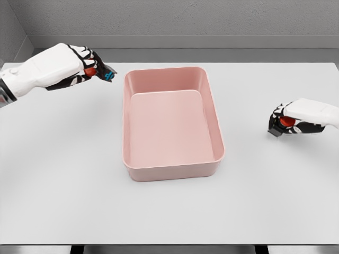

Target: Put the industrial switch in the basket with both arms

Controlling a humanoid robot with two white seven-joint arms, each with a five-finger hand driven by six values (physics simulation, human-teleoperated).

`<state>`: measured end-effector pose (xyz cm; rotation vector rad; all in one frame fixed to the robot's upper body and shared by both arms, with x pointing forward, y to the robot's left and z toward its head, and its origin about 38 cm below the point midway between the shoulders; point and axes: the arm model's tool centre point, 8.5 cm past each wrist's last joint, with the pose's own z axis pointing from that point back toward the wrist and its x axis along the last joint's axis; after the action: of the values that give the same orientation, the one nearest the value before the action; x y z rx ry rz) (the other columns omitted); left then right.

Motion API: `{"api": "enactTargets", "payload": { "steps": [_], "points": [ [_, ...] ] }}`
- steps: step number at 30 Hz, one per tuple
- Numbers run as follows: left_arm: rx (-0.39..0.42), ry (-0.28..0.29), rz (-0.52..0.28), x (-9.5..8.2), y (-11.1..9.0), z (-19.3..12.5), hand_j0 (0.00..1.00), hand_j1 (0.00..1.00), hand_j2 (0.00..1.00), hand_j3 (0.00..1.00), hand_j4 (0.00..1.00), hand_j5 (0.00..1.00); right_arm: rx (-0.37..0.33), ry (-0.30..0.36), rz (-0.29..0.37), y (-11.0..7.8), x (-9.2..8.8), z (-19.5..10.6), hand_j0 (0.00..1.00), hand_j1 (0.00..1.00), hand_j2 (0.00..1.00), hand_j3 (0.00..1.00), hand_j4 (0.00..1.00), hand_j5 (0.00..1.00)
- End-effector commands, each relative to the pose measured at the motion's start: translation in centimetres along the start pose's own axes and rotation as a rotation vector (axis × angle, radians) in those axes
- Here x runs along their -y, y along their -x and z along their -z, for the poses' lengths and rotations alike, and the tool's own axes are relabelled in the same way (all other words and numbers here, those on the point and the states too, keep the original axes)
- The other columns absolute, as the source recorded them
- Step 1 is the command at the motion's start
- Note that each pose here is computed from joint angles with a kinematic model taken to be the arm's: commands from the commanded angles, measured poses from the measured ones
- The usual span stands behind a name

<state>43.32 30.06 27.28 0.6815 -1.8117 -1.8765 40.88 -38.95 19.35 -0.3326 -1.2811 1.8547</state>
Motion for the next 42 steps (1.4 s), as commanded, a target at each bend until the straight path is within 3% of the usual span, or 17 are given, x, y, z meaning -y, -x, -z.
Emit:
{"api": "enactTargets", "payload": {
  "steps": [1,11,14,18,20,25,36,38,40,42],
  "points": [
    [0.041,-0.029,0.007,-0.9,-1.3,0.5,0.38,0.38,0.38,0.38,0.38,0.38,0.025,-0.002,-0.012,-0.5,0.2,0.0,0.48,0.48,0.48,0.48,0.48,0.48],
    [0.184,-0.108,-0.053,0.4,-6.8,4.6,0.38,0.38,0.38,0.38,0.38,0.38,0.092,0.013,-0.086,-2.1,2.5,0.2,0.48,0.48,0.48,0.48,0.48,0.48],
    [0.24,-0.088,-0.06,2.0,-9.2,6.7,0.38,0.38,0.38,0.38,0.38,0.38,0.113,0.021,-0.104,-2.9,3.0,0.4,0.48,0.48,0.48,0.48,0.48,0.48],
    [0.249,-0.027,-0.081,4.8,-10.7,7.1,0.38,0.38,0.38,0.38,0.38,0.38,0.142,0.032,-0.135,-4.0,3.9,0.6,0.48,0.48,0.48,0.48,0.48,0.48],
    [0.248,-0.025,-0.085,4.9,-10.7,7.0,0.38,0.38,0.38,0.38,0.38,0.38,0.149,0.029,-0.145,-4.3,4.2,0.7,0.48,0.48,0.48,0.48,0.48,0.48],
    [0.236,-0.027,-0.07,4.4,-10.1,6.7,0.75,0.75,0.75,0.75,0.75,0.75,0.171,0.045,-0.187,-5.3,5.9,0.8,0.48,0.48,0.48,0.48,0.48,0.48],
    [0.248,-0.034,-0.082,4.5,-10.6,7.1,0.78,0.78,0.78,0.78,0.78,0.78,0.238,0.092,-0.253,-8.0,8.2,1.4,0.48,0.48,0.48,0.48,0.48,0.48],
    [0.248,-0.035,-0.082,4.5,-10.6,7.1,0.84,0.84,0.84,0.84,0.84,0.84,0.242,0.093,-0.254,-8.1,8.2,1.5,0.48,0.48,0.48,0.48,0.48,0.48],
    [0.248,-0.041,-0.084,4.5,-10.6,7.1,1.0,1.0,1.0,1.0,1.0,1.0,0.252,0.099,-0.263,-8.5,8.6,1.5,0.48,0.48,0.48,0.48,0.48,0.48],
    [0.247,-0.044,-0.085,4.5,-10.6,7.0,1.0,1.0,1.0,1.0,1.0,1.0,0.262,0.108,-0.275,-8.9,9.0,1.5,0.48,0.48,0.48,0.48,0.48,0.48]
  ]
}}
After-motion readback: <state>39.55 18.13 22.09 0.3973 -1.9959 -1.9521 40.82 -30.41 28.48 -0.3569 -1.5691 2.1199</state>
